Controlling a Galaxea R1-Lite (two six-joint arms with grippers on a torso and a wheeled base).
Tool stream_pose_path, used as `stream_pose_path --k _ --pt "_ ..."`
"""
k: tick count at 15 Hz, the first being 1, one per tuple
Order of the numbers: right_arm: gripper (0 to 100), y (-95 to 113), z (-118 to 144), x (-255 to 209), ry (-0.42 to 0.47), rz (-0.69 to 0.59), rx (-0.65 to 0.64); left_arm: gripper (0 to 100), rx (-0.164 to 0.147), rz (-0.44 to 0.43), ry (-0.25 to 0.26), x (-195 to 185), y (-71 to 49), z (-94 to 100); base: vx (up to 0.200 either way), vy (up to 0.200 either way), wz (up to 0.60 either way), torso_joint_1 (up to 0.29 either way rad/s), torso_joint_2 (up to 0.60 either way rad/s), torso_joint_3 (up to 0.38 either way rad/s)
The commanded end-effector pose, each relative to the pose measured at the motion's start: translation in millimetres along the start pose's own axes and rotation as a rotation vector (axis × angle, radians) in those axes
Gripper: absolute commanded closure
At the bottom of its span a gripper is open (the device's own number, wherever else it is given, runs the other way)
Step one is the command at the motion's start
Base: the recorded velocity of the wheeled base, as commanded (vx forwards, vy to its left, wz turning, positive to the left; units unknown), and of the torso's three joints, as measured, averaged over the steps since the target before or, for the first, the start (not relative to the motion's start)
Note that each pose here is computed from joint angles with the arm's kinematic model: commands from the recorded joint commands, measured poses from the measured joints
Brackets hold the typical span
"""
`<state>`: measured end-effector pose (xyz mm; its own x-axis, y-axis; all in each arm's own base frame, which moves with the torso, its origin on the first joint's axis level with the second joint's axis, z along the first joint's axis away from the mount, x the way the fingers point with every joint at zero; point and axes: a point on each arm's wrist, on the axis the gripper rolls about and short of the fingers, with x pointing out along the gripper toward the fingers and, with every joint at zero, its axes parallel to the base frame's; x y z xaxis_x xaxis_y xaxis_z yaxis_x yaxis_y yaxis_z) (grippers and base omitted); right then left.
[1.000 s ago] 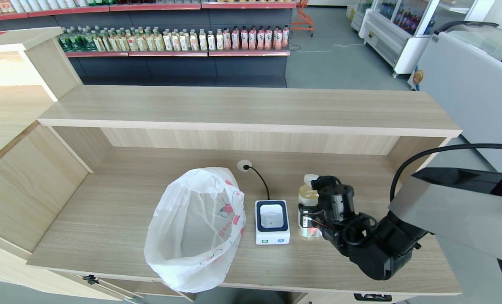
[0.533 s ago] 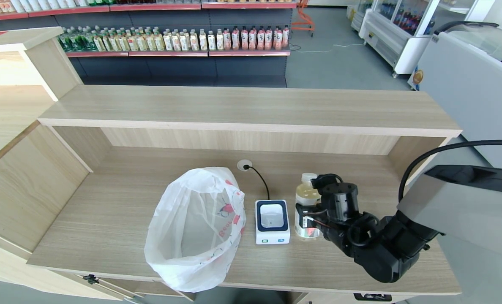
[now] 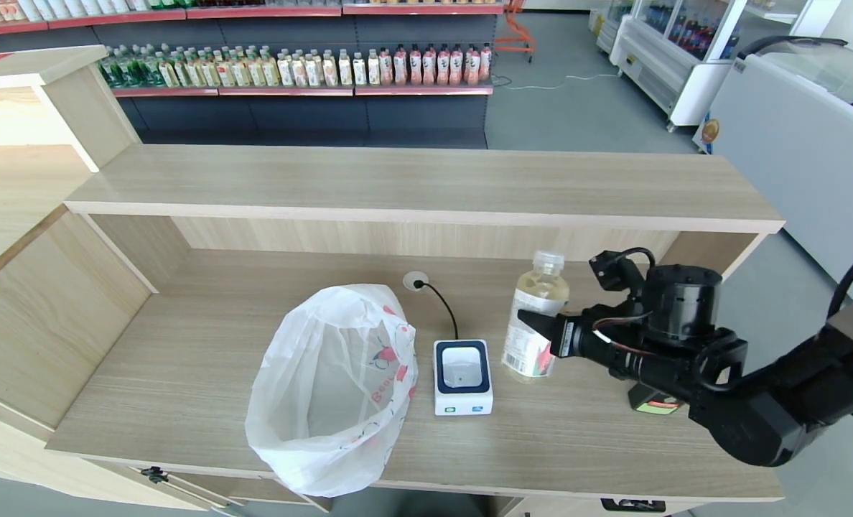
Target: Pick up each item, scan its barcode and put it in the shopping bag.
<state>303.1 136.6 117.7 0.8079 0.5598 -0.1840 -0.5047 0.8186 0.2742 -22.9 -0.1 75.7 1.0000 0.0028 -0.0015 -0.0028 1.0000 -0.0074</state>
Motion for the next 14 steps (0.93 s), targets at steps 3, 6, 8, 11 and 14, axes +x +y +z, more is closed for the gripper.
stream_pose_path --k 3,6,8,11,14 --pt "100 17 28 -55 -0.042 0.256 0.003 0 0.0 0.0 0.0 0 0.0 -0.1 0.0 0.0 0.0 0.0 0.0 0.0" --pt "100 27 34 -70 -0.026 0.413 -0.017 0 0.0 0.0 0.0 0 0.0 -0.1 0.0 0.0 0.0 0.0 0.0 0.0" --pt "100 38 38 -82 -0.009 0.522 0.013 0 0.001 0.0 -0.001 0 0.0 0.1 0.0 0.0 0.0 0.0 0.0 0.0" --pt "100 48 37 -94 0.024 0.612 0.049 0 0.0 0.0 0.0 0 0.0 -0.1 0.0 0.0 0.0 0.0 0.0 0.0" --pt "100 58 36 -100 0.043 0.688 0.044 0 0.0 0.0 0.0 0 0.0 -0.1 0.0 0.0 0.0 0.0 0.0 0.0"
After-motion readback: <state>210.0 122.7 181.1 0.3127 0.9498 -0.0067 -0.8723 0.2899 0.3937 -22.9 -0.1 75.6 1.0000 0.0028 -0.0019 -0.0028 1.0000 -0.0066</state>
